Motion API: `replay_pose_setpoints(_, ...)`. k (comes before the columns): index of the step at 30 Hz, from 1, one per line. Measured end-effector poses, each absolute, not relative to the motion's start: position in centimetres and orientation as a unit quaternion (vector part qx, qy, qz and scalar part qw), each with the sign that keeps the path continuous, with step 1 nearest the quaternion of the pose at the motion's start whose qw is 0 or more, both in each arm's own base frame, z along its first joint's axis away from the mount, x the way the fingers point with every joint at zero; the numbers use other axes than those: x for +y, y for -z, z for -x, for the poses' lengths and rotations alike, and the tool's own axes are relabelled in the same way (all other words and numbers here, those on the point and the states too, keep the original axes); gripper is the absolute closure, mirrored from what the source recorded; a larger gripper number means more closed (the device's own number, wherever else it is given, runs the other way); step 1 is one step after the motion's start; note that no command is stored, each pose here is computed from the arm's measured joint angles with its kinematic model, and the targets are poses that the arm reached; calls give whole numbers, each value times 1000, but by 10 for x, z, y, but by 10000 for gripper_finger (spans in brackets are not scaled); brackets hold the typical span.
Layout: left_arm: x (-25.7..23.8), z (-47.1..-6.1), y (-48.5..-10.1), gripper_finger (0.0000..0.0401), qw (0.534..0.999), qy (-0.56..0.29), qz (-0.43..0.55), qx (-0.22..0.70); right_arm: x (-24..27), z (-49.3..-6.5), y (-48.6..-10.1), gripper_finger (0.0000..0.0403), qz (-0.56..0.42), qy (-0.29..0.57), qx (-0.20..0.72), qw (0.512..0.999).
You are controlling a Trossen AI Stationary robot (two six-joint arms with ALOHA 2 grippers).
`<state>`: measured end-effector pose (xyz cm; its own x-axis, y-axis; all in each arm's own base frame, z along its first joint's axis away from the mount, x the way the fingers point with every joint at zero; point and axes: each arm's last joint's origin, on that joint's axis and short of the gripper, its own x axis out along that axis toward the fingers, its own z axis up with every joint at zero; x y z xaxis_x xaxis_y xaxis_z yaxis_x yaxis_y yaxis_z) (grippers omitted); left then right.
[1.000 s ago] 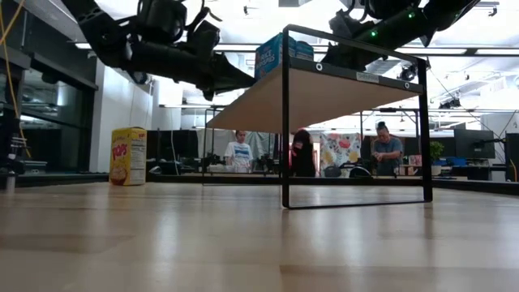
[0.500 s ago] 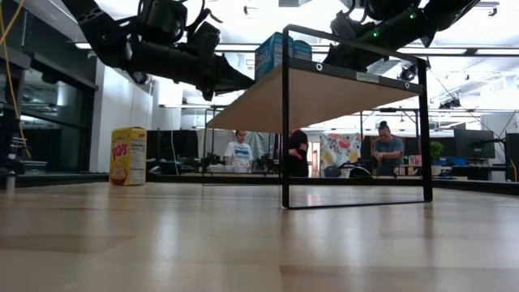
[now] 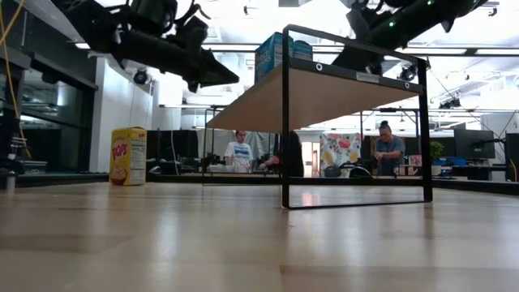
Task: Stack cereal on shelf
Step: Put the bottom yellow cereal box on the shelf
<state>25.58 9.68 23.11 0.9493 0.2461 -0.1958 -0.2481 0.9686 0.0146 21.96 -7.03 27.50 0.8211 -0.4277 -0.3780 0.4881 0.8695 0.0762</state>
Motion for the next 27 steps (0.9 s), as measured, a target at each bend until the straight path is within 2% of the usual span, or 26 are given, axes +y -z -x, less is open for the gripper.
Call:
replay_pose_setpoints(4, 94, -244, -234, 401, 988, -119, -7, 95, -68, -211, -279, 403, -80, 246, 185, 948)
replay_pose_setpoints(13, 87, -192, -237, 401, 990, -141, -7, -18, -62, -190, -278, 403, -93, 251, 231, 936)
replay_pose_setpoints(17, 82, -180, -242, 401, 989, -142, -15, -34, -61, -186, -283, 403, -48, 246, 226, 941)
replay_pose_setpoints(27, 80, -150, -234, 401, 982, -180, -20, -59, -51, -149, -275, 403, -30, 261, 127, 957)
